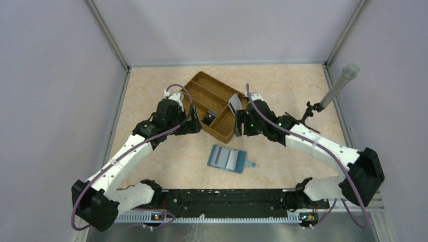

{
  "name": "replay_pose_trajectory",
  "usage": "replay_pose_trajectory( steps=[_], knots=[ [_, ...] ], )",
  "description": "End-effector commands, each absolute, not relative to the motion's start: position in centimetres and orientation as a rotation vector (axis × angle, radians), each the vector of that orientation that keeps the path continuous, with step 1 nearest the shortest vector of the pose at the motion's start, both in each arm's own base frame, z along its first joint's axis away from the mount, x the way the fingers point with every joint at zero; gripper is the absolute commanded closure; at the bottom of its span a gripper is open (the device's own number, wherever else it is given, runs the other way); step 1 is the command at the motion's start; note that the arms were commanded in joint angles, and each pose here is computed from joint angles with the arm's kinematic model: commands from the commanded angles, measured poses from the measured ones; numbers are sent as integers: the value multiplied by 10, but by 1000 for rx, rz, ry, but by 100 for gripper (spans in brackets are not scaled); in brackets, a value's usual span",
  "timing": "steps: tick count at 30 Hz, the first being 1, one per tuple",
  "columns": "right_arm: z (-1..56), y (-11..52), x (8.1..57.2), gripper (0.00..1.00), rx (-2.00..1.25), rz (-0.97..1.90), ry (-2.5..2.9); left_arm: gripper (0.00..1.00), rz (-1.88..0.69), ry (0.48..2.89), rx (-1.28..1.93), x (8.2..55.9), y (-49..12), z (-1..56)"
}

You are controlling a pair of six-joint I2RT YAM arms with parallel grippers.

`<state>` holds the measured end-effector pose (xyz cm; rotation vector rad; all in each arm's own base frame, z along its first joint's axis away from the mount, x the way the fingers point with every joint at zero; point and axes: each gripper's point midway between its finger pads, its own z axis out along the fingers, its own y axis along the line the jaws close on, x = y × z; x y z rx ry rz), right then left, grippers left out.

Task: Put the credit cards into the card holder
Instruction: Turn over the card holder at the center of the board, then pick up the credit card from the storage box.

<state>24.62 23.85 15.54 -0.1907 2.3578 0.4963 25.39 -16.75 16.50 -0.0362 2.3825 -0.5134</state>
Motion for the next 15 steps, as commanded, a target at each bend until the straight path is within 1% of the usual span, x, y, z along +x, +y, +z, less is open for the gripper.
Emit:
replay_pose_trajectory(
  steps=[1,5,7,11,15],
  knots=[
    [171,254,295,31,-256,392,2302,1,-558,2331,71,271,-162,186],
    [171,270,335,30,-214,362,2300,1,-485,2292,70,285,-151,190],
    [165,274,353,30,-186,304,2296,1,-467,2308,86,284,-147,191],
    [142,278,381,40,-178,169,2304,1,-458,2296,133,280,-145,195],
    [125,282,396,47,-202,95,2315,1,-369,2292,148,282,-133,194]
  ],
)
